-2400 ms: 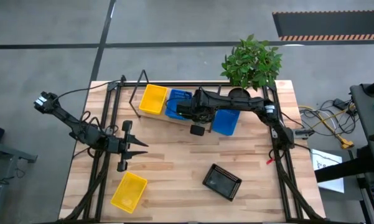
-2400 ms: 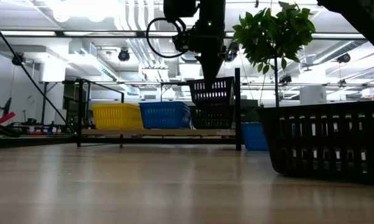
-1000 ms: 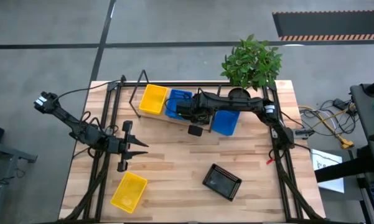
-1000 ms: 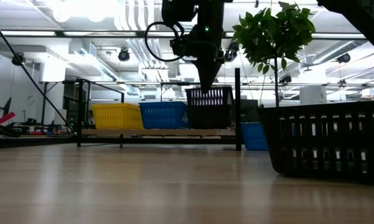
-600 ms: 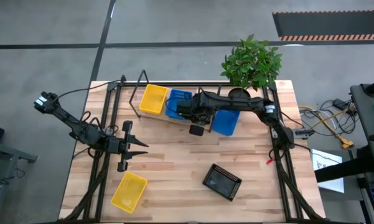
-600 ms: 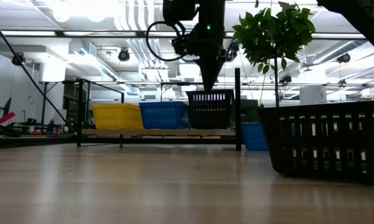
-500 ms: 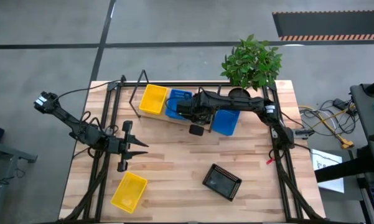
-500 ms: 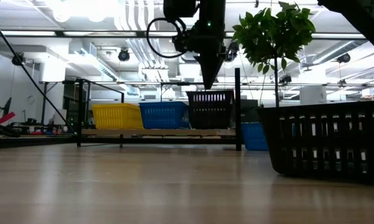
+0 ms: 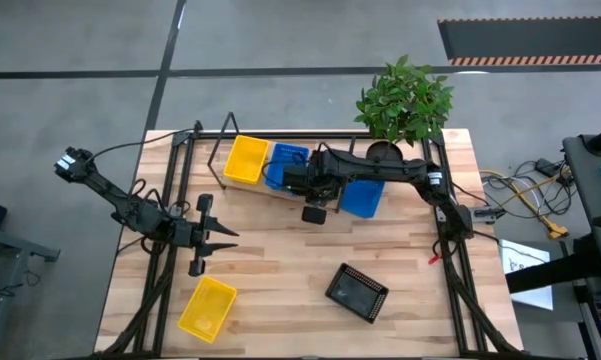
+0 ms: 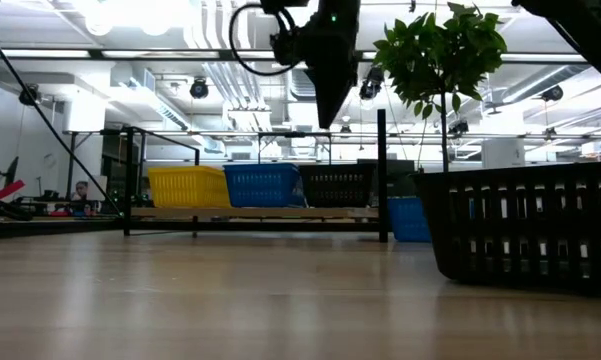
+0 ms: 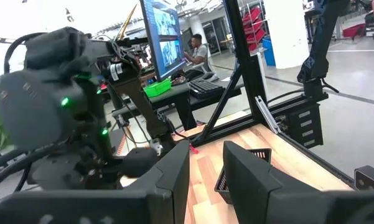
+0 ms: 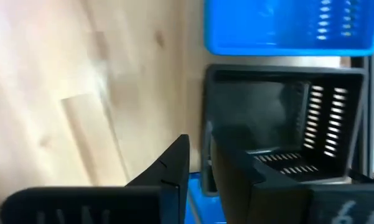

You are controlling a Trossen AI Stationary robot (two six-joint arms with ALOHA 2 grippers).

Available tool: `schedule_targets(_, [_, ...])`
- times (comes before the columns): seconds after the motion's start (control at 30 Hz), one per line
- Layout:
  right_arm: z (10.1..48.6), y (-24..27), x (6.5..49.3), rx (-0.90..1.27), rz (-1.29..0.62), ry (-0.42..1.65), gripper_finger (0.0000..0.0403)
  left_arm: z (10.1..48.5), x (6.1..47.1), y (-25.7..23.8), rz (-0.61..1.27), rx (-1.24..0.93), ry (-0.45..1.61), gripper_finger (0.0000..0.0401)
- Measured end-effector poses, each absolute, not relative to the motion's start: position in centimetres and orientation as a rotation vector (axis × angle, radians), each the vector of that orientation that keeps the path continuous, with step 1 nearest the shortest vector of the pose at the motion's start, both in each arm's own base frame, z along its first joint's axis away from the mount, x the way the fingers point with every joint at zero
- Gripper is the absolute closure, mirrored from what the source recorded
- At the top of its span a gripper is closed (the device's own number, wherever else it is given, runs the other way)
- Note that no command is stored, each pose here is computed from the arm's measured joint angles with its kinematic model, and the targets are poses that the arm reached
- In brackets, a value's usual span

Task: Stack baskets on shelf by color
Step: Stack the blue basket on top of the other blue baskets on the shelf

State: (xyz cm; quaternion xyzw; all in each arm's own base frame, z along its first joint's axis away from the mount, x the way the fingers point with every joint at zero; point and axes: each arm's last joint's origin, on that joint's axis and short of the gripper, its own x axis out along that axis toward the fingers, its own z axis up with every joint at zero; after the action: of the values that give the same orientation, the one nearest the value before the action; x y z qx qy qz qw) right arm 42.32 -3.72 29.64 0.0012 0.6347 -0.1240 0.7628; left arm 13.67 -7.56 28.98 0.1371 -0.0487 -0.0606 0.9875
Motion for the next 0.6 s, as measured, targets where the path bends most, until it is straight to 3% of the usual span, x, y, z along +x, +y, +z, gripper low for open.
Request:
schedule_targets(0.33, [31.6,2.6,41.5,-0.101,-0.137,1.324,0.0389,28.8,14.2,-7.9,-0.122,0.277,-0.097,0.0319])
schedule_targets(0.6, [32.9,8.0,40.0,-0.157,-0.048,1.271,0.0394,28.9,14.2,-7.9,-0.120,0.270,-0.107,0.0319])
